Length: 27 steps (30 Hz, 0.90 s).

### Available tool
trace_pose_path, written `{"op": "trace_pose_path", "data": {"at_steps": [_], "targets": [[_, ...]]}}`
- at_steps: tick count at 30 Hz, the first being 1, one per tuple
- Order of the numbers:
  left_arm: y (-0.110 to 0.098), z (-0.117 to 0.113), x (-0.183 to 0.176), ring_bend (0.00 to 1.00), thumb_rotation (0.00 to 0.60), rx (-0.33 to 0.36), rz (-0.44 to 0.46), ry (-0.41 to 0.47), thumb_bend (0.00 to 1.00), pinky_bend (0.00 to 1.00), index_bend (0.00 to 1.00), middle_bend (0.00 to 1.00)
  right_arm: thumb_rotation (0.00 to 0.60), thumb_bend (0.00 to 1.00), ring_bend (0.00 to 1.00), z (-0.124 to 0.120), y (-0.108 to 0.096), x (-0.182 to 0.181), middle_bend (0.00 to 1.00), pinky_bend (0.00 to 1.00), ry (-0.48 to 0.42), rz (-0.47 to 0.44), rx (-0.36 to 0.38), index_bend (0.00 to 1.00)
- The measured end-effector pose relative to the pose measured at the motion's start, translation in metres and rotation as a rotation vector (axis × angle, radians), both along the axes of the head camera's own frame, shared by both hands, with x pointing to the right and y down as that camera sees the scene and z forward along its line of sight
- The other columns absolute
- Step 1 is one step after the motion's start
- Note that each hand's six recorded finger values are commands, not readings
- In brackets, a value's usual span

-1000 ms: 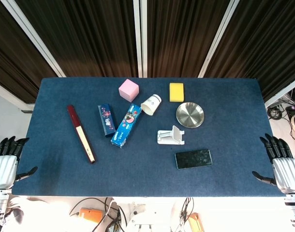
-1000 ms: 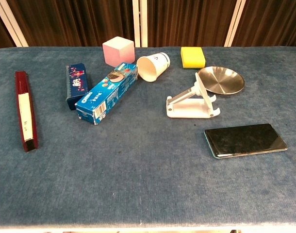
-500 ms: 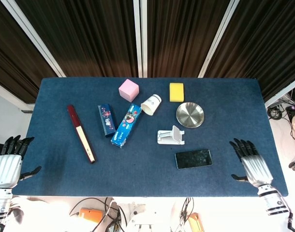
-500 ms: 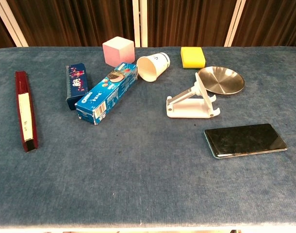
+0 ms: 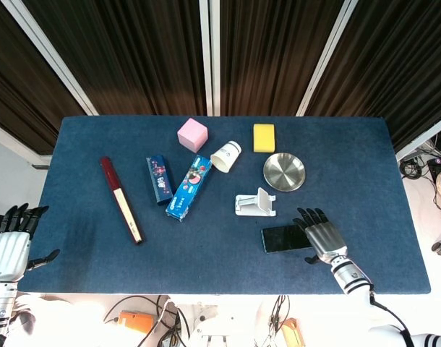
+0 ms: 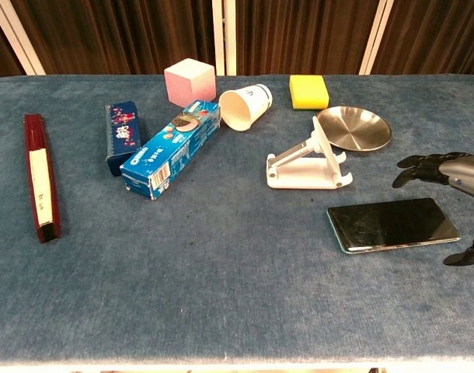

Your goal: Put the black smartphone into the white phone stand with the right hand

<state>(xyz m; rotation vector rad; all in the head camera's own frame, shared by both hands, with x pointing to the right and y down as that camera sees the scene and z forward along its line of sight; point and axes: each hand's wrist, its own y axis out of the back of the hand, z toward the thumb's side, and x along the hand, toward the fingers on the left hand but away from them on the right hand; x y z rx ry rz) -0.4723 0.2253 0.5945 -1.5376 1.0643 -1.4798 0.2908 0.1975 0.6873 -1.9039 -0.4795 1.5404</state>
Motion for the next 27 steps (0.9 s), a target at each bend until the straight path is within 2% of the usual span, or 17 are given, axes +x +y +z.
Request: {"op": "trace_pose_path", "data": {"at_steps": [6, 10, 16, 23, 27], "targets": [[0.000, 0.004, -0.001, 0.05, 0.600, -0.008, -0.004, 0.003, 0.06, 0.00, 0.13, 0.16, 0.600, 0.20, 0.00, 0.010, -0.001, -0.028, 0.01, 0.07, -0.040, -0.017, -0.017, 0.21], [0.000, 0.005, -0.003, 0.05, 0.600, -0.012, -0.006, 0.002, 0.06, 0.00, 0.13, 0.16, 0.600, 0.24, 0.00, 0.017, 0.001, -0.039, 0.01, 0.07, -0.043, -0.046, -0.026, 0.25], [0.003, 0.005, -0.008, 0.05, 0.600, -0.016, -0.020, -0.001, 0.06, 0.00, 0.13, 0.16, 0.600, 0.29, 0.00, 0.023, 0.002, -0.038, 0.00, 0.06, -0.024, -0.048, -0.031, 0.29], [0.005, 0.005, -0.010, 0.05, 0.600, -0.015, -0.027, -0.003, 0.06, 0.00, 0.13, 0.16, 0.600, 0.32, 0.00, 0.026, 0.000, -0.032, 0.00, 0.05, -0.027, -0.017, -0.044, 0.45], [0.006, 0.004, -0.011, 0.05, 0.600, -0.013, -0.030, -0.005, 0.06, 0.00, 0.13, 0.16, 0.600, 0.32, 0.00, 0.026, -0.002, -0.028, 0.00, 0.05, -0.039, 0.016, -0.046, 0.50]]}}
